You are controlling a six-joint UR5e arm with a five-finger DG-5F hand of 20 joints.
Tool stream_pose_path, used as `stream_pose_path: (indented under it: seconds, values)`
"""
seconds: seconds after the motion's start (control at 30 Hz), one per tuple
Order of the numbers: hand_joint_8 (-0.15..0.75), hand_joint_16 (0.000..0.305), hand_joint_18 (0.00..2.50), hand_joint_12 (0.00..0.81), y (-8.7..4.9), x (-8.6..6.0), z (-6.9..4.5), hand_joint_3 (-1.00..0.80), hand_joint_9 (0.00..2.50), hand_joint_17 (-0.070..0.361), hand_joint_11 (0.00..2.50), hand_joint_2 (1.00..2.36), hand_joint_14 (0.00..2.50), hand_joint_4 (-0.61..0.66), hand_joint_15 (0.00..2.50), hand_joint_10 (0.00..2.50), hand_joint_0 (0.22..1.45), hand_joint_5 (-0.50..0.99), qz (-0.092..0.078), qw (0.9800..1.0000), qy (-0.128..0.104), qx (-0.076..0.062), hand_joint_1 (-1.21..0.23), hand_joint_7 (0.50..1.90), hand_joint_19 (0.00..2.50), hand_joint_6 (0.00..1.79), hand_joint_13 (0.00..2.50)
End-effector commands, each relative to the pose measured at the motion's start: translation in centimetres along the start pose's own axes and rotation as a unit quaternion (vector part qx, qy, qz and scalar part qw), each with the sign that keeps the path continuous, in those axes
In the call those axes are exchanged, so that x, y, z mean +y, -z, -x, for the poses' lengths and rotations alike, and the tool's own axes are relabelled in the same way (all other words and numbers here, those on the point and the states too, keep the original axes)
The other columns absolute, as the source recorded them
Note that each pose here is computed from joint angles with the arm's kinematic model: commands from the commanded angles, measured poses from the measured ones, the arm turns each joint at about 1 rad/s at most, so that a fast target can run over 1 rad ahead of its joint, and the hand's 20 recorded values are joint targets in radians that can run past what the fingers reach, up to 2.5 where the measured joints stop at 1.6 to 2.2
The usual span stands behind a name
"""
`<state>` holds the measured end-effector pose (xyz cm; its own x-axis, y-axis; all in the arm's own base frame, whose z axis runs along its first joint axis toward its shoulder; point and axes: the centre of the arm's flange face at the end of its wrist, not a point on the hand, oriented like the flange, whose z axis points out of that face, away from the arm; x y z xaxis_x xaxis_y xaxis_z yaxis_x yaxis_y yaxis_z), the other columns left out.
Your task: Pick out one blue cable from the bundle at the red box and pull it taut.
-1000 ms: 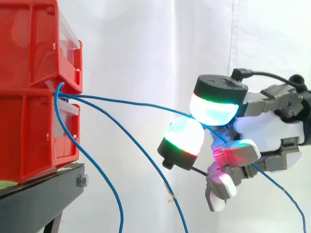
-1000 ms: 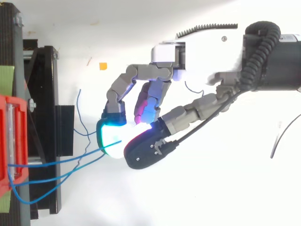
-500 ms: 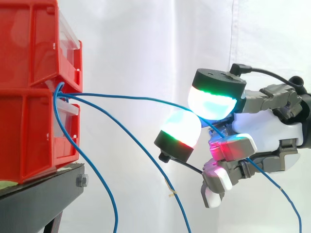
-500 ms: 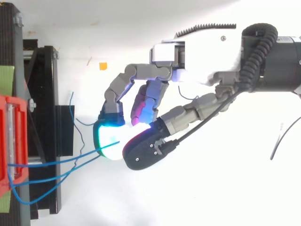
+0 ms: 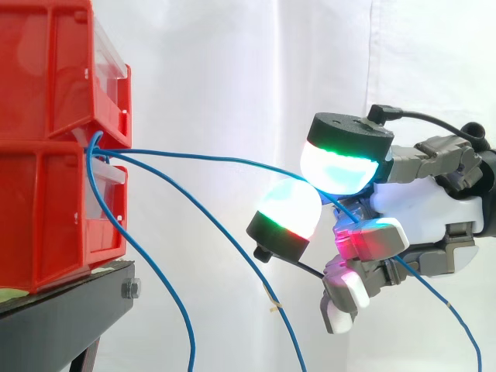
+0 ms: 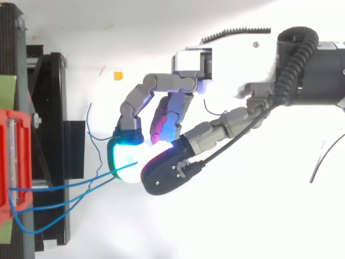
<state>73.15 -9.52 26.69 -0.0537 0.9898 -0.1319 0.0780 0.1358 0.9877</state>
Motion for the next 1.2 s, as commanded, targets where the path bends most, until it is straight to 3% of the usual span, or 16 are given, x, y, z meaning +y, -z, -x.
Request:
stream_pose_path:
  seconds: [0.0,1.17]
  values:
    - [0.311,0.035,0.64,0.360,0.00,0.01,0.00,-0.27,1.27,0.079,0.94,1.01,0.02,-0.07,0.57,0.02,0.76,-0.17,0.000,1.0000,0.000,0.000,-0.75,0.85,0.58,0.95,0.97]
    - [0.322,0.038,0.64,0.374,0.01,-0.01,0.00,-0.28,1.23,0.086,0.87,1.01,0.02,-0.07,0.54,0.02,0.76,-0.17,-0.001,1.0000,0.000,0.000,-0.76,0.87,0.59,0.95,0.94]
